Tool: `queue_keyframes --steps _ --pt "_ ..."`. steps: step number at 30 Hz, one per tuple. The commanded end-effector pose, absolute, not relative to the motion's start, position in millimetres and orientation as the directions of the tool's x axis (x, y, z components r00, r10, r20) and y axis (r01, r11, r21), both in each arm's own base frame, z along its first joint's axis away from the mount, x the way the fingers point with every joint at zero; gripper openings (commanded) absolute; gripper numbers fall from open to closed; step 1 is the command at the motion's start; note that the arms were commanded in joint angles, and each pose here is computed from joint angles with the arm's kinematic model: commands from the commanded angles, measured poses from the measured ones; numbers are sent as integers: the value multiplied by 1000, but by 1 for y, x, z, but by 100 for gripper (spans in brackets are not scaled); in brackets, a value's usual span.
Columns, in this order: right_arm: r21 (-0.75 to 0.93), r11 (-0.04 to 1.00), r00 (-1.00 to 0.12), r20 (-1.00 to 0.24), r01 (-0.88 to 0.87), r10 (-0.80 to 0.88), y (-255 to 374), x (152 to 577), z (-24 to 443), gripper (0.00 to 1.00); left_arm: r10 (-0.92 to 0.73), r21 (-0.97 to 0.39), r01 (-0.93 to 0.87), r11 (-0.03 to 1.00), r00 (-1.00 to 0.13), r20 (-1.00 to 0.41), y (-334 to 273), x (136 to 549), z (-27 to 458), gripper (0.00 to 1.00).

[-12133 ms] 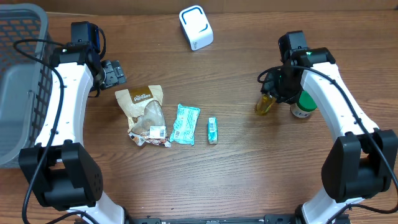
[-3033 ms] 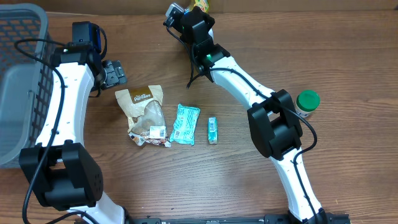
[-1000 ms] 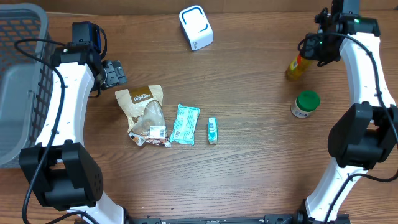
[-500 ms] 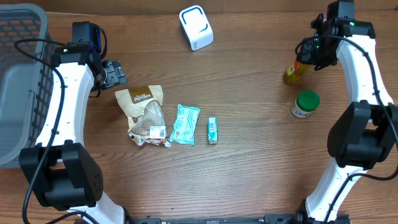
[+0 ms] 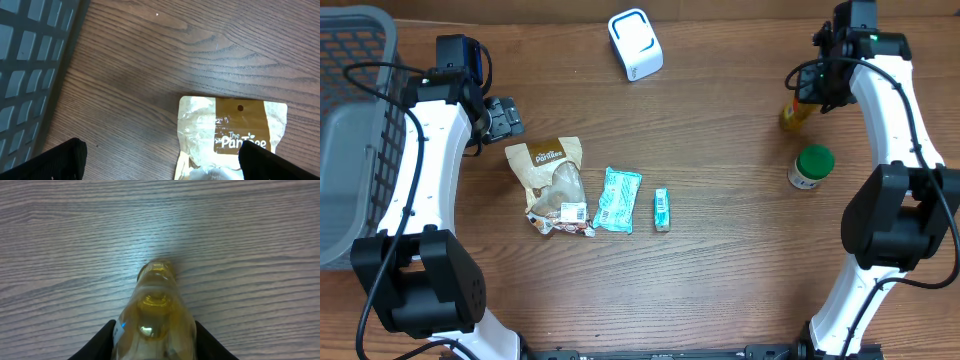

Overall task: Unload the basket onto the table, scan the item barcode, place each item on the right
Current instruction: 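Open the right gripper and raise it off the bottle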

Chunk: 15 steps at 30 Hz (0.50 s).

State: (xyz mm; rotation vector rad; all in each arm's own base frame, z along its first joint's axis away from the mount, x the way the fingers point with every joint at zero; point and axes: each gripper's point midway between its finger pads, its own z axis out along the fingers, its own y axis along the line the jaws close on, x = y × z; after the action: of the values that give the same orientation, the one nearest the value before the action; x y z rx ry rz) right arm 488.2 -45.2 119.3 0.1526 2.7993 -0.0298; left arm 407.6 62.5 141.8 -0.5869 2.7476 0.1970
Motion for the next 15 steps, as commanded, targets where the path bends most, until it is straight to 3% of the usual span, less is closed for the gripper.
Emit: queue_keyframes --steps 1,11,15 --pt "-20 993 -930 -354 113 98 -43 489 129 39 -362 70 -414 908 -857 -366 62 409 151 99" --pt "-15 992 -932 -344 127 114 -43 486 128 45 -362 70 -414 908 -857 -366 62 409 151 100" --pt "-15 992 -932 -343 127 114 -43 486 128 53 -362 71 -414 908 -857 -366 62 409 151 100"
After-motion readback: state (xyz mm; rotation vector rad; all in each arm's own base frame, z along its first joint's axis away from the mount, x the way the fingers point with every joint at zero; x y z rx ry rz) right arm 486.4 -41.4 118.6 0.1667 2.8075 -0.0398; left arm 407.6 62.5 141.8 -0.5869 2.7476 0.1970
